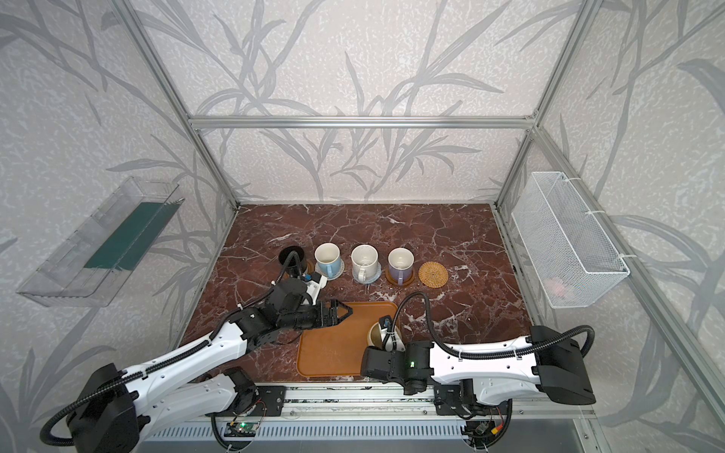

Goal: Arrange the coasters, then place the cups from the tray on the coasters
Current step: 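Lower the right gripper onto the beige glazed mug on the tray, then grasp the beige glazed mug rim with the right gripper and lift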

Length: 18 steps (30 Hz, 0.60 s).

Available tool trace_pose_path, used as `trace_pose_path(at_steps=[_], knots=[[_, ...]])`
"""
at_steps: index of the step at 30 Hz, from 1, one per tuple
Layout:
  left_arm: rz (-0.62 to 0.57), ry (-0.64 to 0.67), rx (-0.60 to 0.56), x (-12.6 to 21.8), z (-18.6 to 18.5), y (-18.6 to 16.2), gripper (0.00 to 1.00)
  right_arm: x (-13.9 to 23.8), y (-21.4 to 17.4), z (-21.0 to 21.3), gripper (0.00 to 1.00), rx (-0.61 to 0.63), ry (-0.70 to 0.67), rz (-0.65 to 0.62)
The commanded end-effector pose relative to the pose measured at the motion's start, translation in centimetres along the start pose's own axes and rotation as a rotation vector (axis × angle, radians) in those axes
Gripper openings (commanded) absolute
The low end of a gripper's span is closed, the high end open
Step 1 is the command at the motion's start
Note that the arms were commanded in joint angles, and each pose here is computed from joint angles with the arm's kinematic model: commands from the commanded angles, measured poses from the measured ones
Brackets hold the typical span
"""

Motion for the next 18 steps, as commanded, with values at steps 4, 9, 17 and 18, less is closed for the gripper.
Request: trace_pose_path(at_steps=[4, 9, 17, 18], knots=[[-0.009, -0.012, 0.005, -0.12, -0.16, 0.00, 0.99, -0.53, -0.40, -0.82, 0.55, 0.011, -0.062, -0.004], [-0.010, -0.011, 0.005, -0.15, -0.13, -0.03, 0.99, -0.66, -0.32, -0.52, 0.43, 0.000, -0.045, -0.011], [-0.013, -0.015, 0.003, -0.23, -0.29, 0.07, 0.99, -0.69, -0.21, -0.11, 0.30, 0.000, -0.024, -0.018], [-0.012, -0.014, 0.005, -0.25, -0.22, 0.01, 0.99, -0.70, -0.24, -0.09, 0.29, -0.002, -0.024, -0.017]])
Point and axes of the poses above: each gripper's point midway between its finger pads, its own x axis back along the fingers, its own z axis along the line the jaws close on, y = z × x, the point moved 4 cm from there along x, back along the fingers, and after that the axes turned 10 degrees about -x, right-handed, at the moved point
